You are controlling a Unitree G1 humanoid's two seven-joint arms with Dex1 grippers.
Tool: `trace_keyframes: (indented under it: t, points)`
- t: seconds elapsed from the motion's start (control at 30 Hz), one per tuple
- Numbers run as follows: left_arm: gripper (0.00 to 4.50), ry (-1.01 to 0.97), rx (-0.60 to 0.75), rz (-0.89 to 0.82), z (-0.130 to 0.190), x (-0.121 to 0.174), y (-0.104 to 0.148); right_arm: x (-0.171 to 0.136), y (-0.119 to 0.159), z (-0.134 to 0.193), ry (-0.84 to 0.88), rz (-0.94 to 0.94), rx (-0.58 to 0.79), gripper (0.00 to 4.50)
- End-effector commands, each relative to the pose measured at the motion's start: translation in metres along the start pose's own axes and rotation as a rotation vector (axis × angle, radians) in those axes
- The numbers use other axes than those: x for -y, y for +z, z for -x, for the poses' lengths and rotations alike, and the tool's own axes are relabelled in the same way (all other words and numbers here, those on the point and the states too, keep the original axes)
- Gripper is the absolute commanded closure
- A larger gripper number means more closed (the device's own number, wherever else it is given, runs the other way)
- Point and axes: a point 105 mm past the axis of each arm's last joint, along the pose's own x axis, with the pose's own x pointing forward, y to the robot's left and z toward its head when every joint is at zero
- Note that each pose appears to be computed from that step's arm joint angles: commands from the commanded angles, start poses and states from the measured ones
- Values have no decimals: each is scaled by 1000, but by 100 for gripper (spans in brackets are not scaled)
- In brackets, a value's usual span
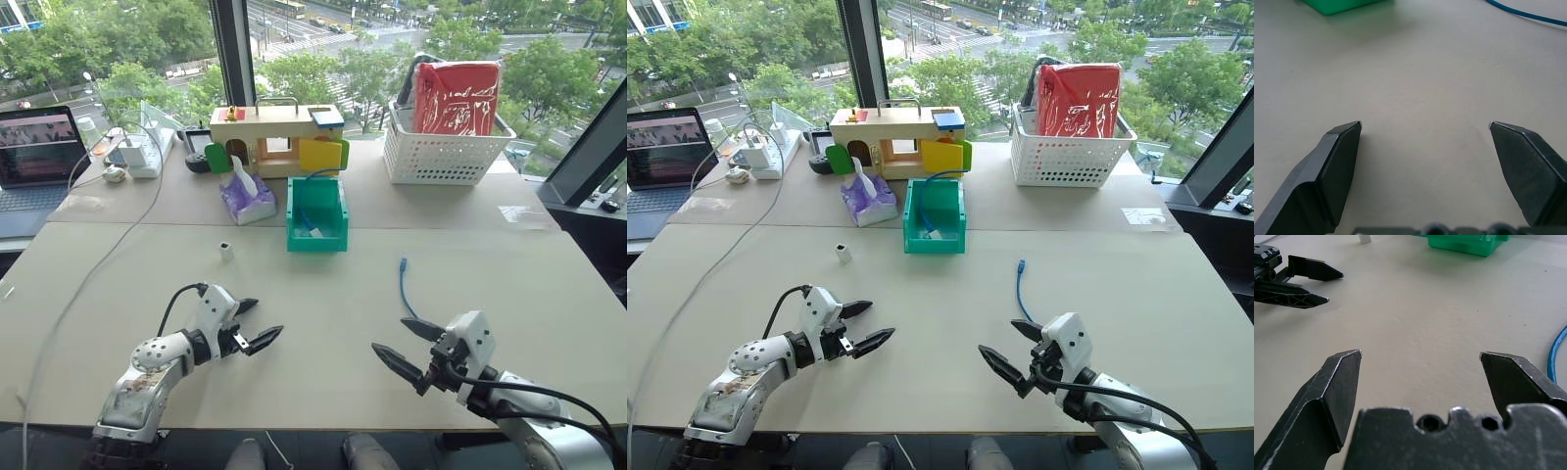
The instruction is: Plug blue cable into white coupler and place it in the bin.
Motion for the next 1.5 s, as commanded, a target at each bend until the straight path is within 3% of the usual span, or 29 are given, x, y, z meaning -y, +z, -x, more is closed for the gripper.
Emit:
trace_keyframes:
  t: [0.03,0.17,0.33,0.5,0.67,1.0,1.1,1.27,1.43,1.5]
  points:
    - [0,-36,-17,11,-1,5,-2,3,18,-3,-22,35,50,2]
    - [0,-49,17,-13,-2,-3,12,36,46,-20,-169,56,23,2]
    - [0,-54,27,-20,-8,-3,17,91,51,-43,-457,36,-116,2]
    - [0,-33,15,-32,-4,-8,13,116,57,-62,-540,-74,-136,2]
    - [0,-5,13,-39,0,-9,10,117,44,-84,-518,-117,-214,2]
    - [0,23,27,-26,2,-10,8,120,26,-99,-506,-95,-273,2]
    - [0,17,23,-38,1,-10,7,123,25,-107,-501,-88,-243,75]
    - [0,32,46,-27,1,-14,9,124,29,-114,-437,-93,-181,240]
    - [0,40,76,8,0,-16,10,80,62,-116,-53,90,-67,423]
    - [0,32,81,11,-2,-15,11,59,69,-112,102,165,-77,443]
